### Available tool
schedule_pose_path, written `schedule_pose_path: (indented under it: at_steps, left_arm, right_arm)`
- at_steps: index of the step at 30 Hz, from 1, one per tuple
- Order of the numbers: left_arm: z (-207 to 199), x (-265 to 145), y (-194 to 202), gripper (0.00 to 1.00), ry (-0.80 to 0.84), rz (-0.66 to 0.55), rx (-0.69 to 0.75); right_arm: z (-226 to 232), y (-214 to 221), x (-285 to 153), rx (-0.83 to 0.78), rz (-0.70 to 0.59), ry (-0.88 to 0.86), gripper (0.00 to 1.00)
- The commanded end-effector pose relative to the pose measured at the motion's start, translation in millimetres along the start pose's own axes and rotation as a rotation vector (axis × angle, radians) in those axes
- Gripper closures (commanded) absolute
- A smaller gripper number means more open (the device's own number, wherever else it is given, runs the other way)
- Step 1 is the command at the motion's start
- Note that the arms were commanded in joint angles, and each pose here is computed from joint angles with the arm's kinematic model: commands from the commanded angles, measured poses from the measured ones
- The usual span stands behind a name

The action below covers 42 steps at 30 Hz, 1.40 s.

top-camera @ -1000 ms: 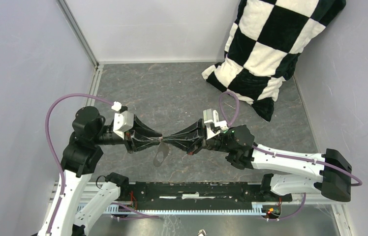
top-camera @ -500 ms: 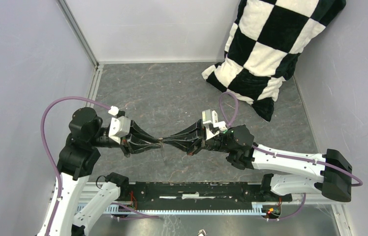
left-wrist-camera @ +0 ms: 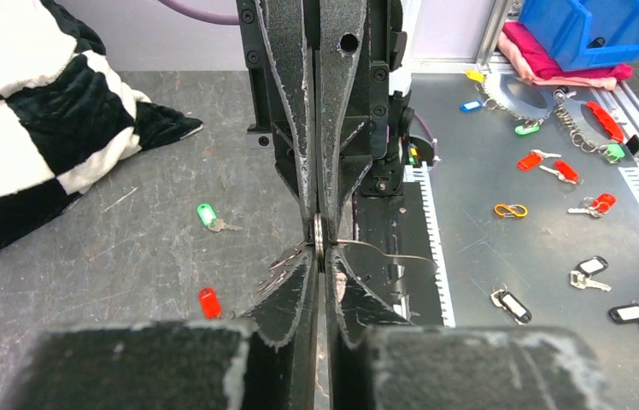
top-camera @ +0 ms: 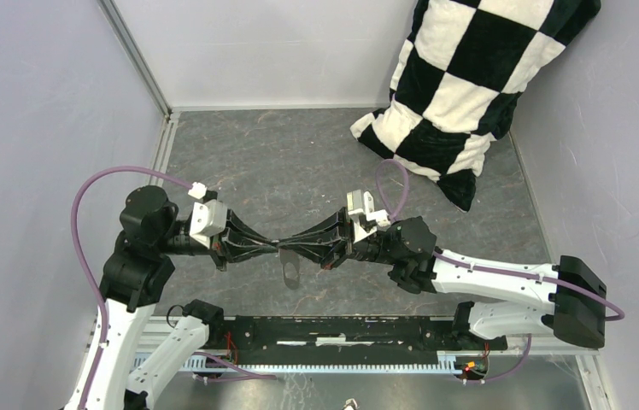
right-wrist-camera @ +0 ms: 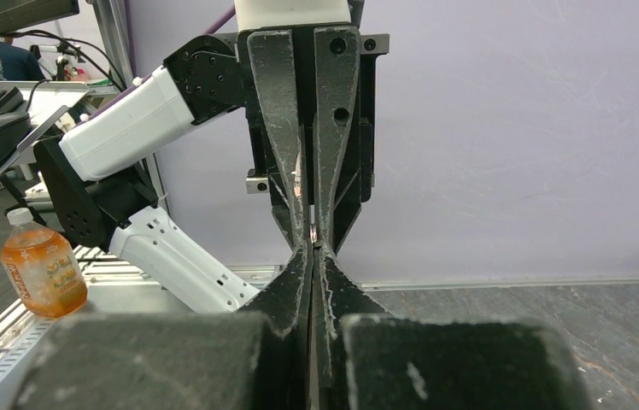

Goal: Put the keys on the keyring
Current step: Adjust the keyring.

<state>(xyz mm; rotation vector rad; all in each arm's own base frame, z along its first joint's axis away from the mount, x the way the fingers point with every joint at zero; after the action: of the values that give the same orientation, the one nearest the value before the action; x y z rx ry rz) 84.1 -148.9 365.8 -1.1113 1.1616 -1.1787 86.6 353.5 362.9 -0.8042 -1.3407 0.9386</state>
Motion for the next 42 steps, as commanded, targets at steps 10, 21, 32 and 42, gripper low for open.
schedule_pose_path:
  at_steps: [10, 21, 32, 42]
  left_arm:
    - [-3, -1, -2, 0.98, 0.001, -0.013, 0.055]
    - [-7, -1, 3, 0.98, 0.046, -0.03, 0.189]
    - [-4, 0, 1, 0.98, 0.074, -0.032, 0.217]
    - [-6, 0, 3, 0.98, 0.072, -0.032, 0.231]
  right_arm:
    - [12, -29, 11, -0.021, -0.121, -0.038, 0.99]
    - [5, -30, -9, -0.065, 0.119, 0.062, 0.53]
    - [-62, 8, -102, -0.061, 0.432, 0.517, 0.32]
    - [-132, 108, -256, -0.008, 0.795, 1.124, 0.26]
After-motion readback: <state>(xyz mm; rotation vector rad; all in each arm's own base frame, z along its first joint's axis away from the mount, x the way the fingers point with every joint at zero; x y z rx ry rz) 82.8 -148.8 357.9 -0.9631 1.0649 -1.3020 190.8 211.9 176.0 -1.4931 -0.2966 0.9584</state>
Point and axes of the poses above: each gripper's point midway between its finger pads, its own x axis out along the fingers, its own z axis along the line the jaws close on, y = z × x, the point moved 5 cm from there along -x, back along the fingers, and after that the axes turned 3 degrees about x, right-handed, at the moved point
